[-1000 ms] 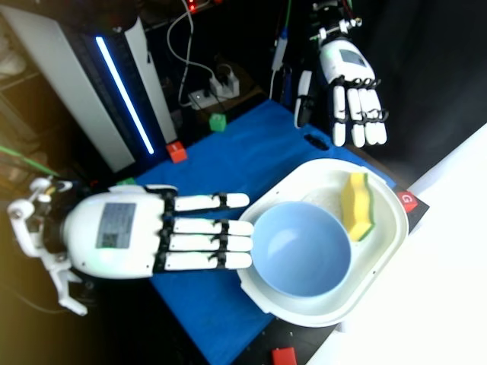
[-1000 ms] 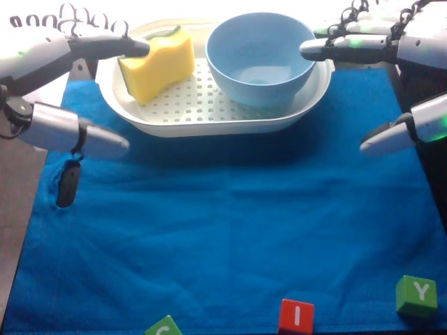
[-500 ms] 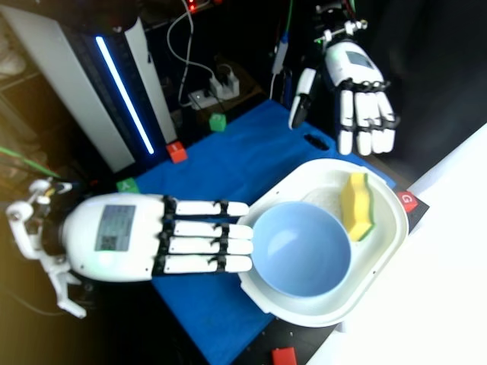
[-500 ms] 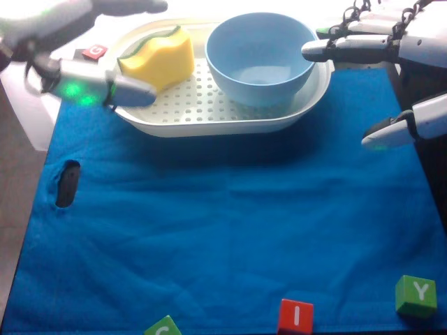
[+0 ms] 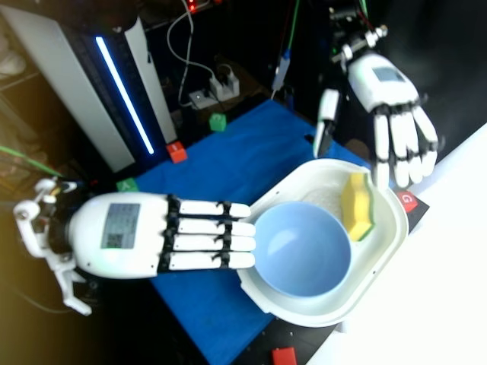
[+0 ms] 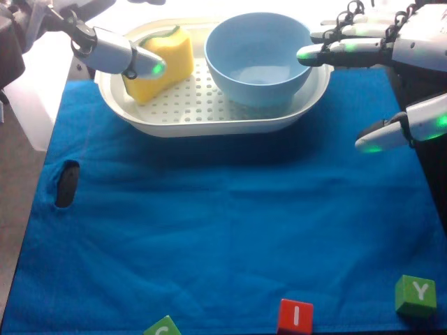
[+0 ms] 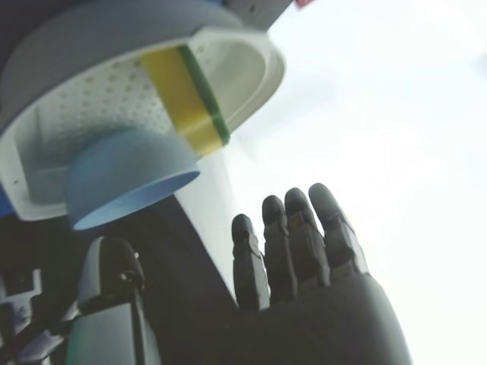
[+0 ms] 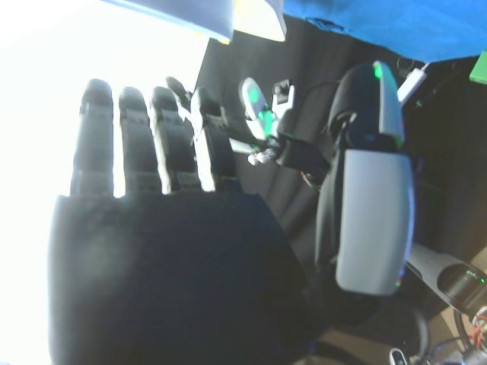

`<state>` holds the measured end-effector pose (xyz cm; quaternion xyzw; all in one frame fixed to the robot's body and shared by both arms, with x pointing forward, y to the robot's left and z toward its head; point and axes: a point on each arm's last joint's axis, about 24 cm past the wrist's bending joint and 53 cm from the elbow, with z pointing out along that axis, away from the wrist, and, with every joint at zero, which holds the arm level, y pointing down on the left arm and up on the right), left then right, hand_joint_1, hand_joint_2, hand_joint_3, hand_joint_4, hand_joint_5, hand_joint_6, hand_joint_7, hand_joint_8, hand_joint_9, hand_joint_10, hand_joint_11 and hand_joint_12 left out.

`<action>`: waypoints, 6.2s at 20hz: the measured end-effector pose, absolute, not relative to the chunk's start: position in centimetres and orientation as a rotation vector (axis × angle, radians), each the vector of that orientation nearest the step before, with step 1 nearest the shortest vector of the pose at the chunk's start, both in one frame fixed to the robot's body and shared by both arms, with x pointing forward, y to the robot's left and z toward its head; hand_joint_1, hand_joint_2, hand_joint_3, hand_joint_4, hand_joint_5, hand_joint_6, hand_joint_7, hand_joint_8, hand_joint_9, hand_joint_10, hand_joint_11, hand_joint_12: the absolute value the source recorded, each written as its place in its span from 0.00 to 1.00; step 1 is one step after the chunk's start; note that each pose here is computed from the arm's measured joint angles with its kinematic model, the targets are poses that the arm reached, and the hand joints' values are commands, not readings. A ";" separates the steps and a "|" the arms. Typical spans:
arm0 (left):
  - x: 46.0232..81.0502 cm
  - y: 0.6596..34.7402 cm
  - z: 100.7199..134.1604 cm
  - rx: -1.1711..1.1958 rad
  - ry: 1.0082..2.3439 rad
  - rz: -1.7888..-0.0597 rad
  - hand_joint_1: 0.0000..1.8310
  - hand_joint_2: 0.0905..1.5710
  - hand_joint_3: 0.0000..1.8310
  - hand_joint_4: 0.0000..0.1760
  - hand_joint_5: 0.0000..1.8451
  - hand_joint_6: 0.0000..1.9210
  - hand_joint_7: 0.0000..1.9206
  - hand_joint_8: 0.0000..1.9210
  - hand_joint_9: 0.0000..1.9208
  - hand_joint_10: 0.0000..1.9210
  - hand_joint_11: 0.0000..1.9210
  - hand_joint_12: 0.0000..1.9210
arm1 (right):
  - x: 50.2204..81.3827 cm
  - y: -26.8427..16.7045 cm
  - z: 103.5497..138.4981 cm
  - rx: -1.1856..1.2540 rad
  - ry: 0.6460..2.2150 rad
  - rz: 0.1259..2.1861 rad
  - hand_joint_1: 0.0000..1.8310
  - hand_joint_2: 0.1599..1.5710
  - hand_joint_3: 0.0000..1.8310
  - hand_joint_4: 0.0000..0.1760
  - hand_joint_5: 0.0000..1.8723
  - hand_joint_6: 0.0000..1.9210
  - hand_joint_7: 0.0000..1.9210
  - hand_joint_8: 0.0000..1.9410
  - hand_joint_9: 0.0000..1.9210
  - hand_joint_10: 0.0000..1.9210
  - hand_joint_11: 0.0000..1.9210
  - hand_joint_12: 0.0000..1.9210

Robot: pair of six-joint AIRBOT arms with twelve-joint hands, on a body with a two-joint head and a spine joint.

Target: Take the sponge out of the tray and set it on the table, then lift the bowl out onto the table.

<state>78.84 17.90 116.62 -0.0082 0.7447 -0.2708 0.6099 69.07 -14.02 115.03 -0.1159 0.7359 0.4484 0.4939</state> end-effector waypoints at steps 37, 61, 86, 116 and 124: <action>61.1 11.7 121.0 0.390 1.650 -1.155 0.75 0.68 0.00 0.00 0.47 0.53 0.53 0.48 0.51 0.60 0.44 0.66 | 69.0 -13.5 114.8 -0.254 1.794 1.119 0.20 0.69 0.00 0.49 0.09 0.00 0.06 0.00 0.01 0.00 0.00 0.00; 66.0 19.5 120.6 0.106 1.560 -0.855 0.38 0.55 0.00 0.84 0.15 0.00 0.11 0.00 0.09 0.00 0.00 0.22 | 71.7 -11.3 114.5 -0.204 1.757 1.152 0.33 0.62 0.00 0.76 0.09 0.00 0.06 0.00 0.02 0.00 0.00 0.00; 66.4 19.2 119.0 0.029 1.565 -0.906 0.45 0.53 0.00 0.52 0.20 0.00 0.14 0.00 0.12 0.00 0.00 0.33 | 77.0 -5.9 111.0 -0.165 1.836 1.005 0.41 0.63 0.00 0.63 0.12 0.01 0.09 0.01 0.05 0.01 0.00 0.00; 66.4 19.1 118.2 0.003 1.583 -0.940 0.40 0.57 0.00 0.29 0.20 0.00 0.17 0.00 0.15 0.00 0.00 0.42 | 75.5 -2.3 115.8 -0.324 1.746 1.047 0.62 0.72 0.00 0.00 0.46 0.59 0.57 0.77 0.63 0.89 0.62 0.99; 66.2 19.7 117.8 -0.029 1.582 -0.955 0.40 0.57 0.00 0.51 0.20 0.00 0.17 0.00 0.14 0.00 0.00 0.39 | 73.0 -5.1 119.7 -0.364 1.666 1.110 0.63 0.70 0.00 0.00 0.50 0.54 0.62 0.87 0.66 1.00 0.66 1.00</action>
